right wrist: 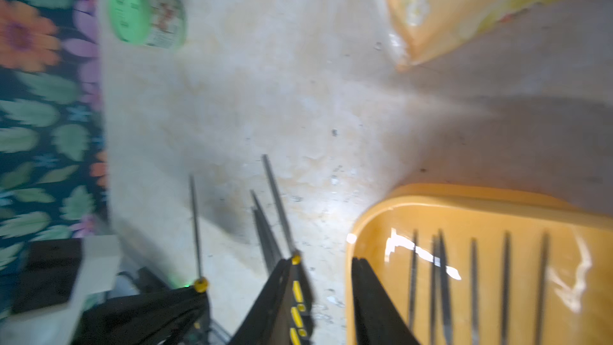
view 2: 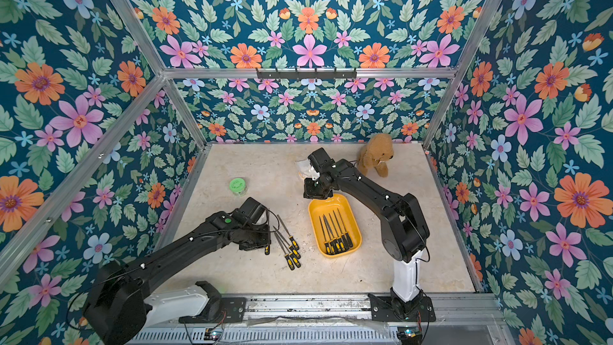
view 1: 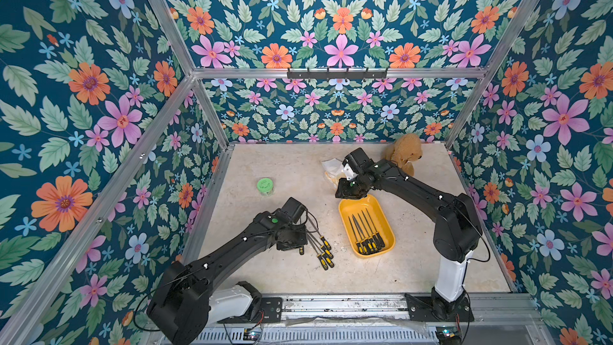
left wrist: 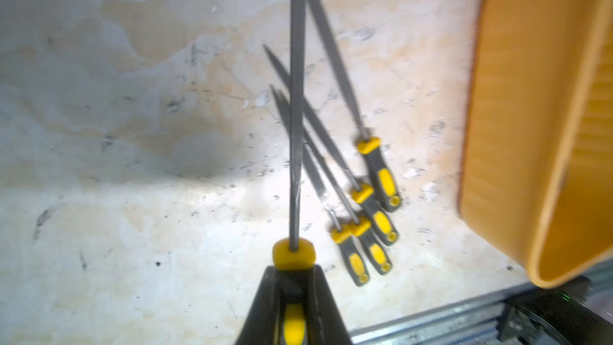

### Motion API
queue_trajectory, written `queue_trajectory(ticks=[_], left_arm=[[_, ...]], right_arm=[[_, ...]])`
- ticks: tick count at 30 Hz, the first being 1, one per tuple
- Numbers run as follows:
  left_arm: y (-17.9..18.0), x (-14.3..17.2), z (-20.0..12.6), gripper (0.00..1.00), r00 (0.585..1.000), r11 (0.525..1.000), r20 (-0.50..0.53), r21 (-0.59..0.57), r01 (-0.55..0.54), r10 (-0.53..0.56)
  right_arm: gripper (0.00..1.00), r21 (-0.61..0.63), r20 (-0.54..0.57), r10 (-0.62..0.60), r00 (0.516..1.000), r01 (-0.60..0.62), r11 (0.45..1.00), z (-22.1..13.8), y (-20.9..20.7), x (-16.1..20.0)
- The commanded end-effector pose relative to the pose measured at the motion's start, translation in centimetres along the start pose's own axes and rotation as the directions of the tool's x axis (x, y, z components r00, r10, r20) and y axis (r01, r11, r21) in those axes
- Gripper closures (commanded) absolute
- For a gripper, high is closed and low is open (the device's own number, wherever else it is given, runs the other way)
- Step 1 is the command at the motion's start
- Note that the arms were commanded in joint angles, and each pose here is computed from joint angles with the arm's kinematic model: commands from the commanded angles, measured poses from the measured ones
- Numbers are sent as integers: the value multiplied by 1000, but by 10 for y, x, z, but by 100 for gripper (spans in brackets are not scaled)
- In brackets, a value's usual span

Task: Put the file tool into the storage box
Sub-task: Pick up the file tool from the center of the board, then place the file tool in the storage box.

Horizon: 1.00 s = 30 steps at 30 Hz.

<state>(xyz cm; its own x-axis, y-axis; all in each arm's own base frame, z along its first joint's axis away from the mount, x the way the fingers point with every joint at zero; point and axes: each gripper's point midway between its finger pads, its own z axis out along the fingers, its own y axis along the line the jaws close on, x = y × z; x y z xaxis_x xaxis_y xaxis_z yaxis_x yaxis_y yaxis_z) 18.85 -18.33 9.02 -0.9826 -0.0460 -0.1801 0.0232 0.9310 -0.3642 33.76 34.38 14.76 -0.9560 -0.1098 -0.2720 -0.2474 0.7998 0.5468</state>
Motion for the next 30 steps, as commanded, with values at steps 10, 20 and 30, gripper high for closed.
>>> queue_trajectory(ticks=[10,20,30], left_arm=[[-43,-2,-11,100,997,974,-9,215,-68,72],[-47,-2,-11,100,997,969,-8,234,-73,77],[-60,-1,-16,100,996,947,2,310,-90,94]], right_arm=[[61,-367,-72,62,996,-84,926,21,69,14],[62,-341,-131,69,989,-110,934,41,60,35],[78,-333,-154,63,986,-112,936,59,66,38]])
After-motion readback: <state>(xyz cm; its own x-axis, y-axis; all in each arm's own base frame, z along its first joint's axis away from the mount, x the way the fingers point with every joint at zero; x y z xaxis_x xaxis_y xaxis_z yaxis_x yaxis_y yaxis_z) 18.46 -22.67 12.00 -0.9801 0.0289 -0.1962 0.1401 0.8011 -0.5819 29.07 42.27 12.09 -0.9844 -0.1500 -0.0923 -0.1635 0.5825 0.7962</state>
